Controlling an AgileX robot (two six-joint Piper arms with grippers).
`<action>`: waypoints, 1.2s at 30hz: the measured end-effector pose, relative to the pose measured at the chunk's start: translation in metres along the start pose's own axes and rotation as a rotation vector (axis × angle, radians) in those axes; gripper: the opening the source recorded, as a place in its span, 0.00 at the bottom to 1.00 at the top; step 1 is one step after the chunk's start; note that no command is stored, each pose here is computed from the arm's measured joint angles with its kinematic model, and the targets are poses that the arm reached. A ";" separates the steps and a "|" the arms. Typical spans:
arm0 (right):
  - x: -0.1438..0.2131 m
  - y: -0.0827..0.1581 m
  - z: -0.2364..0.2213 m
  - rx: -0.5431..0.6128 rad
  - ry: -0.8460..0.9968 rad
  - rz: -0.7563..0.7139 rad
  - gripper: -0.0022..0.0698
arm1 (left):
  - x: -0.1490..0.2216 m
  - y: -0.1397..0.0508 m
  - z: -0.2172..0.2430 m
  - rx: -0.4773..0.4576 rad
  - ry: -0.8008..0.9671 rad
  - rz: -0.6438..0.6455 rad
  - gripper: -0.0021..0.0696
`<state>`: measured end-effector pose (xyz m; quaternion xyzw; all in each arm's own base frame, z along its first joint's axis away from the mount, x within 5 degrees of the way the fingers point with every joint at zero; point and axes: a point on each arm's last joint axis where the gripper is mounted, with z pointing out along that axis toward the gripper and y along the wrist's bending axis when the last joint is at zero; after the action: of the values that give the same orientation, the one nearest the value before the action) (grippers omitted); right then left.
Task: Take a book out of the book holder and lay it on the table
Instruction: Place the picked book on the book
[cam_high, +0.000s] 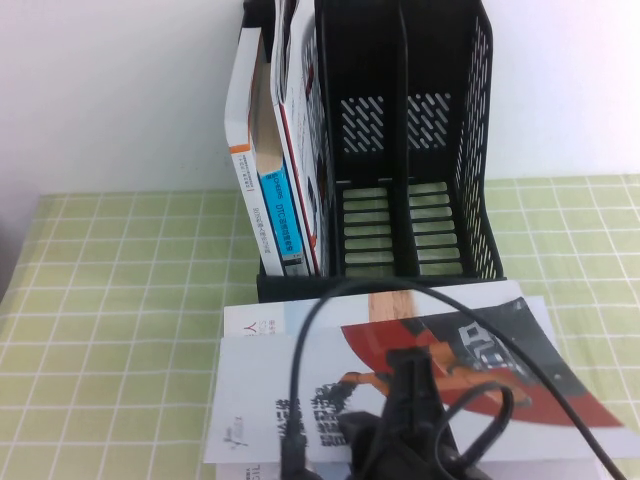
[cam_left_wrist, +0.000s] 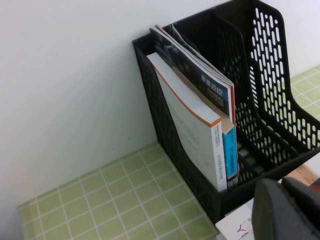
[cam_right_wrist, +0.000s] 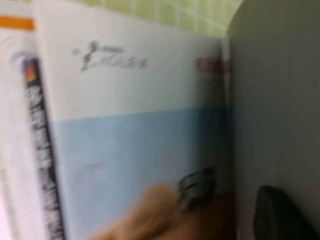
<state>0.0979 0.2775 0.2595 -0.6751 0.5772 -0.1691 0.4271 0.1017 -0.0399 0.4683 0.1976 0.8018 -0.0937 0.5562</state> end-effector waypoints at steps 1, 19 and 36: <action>0.004 0.003 0.002 -0.009 0.007 0.007 0.04 | 0.000 0.000 0.000 0.002 0.000 -0.001 0.03; 0.010 0.022 0.031 0.087 0.116 0.004 0.61 | 0.001 -0.001 0.000 0.007 0.007 0.003 0.03; -0.025 -0.011 -0.008 -0.164 -0.052 0.483 0.76 | 0.002 0.001 0.011 0.016 0.054 0.020 0.03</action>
<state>0.0920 0.2976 0.2790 -0.5540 0.7225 0.0024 0.4136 0.1108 -0.0430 0.4628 0.2125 0.8136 -0.0890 0.5338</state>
